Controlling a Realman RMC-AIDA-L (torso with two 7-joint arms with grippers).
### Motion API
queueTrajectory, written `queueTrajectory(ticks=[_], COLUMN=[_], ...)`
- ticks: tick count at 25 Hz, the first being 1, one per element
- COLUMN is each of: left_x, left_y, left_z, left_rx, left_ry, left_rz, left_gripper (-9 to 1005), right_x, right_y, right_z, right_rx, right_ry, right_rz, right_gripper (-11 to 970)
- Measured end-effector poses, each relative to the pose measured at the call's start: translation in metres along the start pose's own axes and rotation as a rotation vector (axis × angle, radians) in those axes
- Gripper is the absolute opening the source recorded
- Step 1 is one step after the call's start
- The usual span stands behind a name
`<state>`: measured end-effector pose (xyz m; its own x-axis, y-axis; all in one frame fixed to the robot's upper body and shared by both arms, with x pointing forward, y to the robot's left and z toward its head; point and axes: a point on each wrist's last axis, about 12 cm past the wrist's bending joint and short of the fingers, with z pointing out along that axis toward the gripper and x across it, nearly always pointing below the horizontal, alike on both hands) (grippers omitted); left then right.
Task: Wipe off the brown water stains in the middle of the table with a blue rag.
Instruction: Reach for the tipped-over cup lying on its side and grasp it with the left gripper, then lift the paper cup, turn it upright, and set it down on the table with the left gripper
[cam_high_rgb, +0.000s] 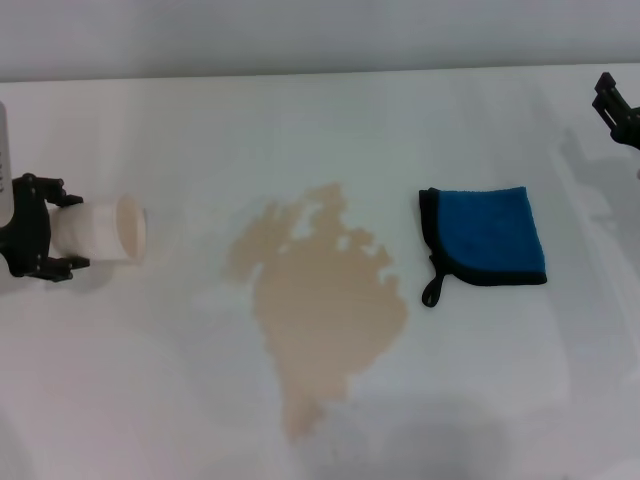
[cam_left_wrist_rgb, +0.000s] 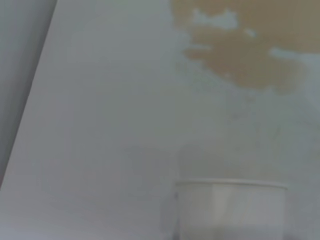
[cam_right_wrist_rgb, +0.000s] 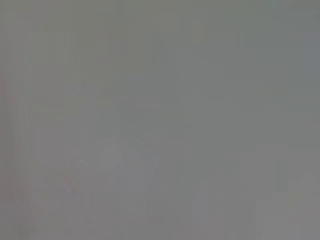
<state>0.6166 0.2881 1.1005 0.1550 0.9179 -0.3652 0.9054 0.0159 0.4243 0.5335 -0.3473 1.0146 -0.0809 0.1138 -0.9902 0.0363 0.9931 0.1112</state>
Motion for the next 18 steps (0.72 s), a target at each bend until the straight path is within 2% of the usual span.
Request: queueTrajectory(ticks=[5, 9, 10, 15, 18], left_x=[0.001, -0.002, -0.004, -0.008, -0.007], left_y=[0.000, 0.002, 0.003, 0.011, 0.006], left_z=[0.001, 0.000, 0.000, -0.013, -0.018], left_rx=[-0.011, -0.034, -0.049, -0.156, -0.213], left_ry=[0.002, -0.018, -0.041, -0.217, -0.317], left_rz=[-0.005, -0.021, -0.037, -0.176, -0.265], left_gripper=[818, 711, 684, 682, 682], right_x=[0.000, 0.000, 0.000, 0.001, 0.001], right_y=[0.000, -0.001, -0.001, -0.003, -0.003], right_z=[0.000, 0.000, 0.000, -0.003, -0.003], right_rx=[0.000, 0.003, 0.004, 0.008, 0.008], right_ry=[-0.001, 0.002, 0.002, 0.003, 0.001], right_rz=[-0.001, -0.002, -0.002, -0.002, -0.003], right_gripper=[792, 792, 792, 791, 791])
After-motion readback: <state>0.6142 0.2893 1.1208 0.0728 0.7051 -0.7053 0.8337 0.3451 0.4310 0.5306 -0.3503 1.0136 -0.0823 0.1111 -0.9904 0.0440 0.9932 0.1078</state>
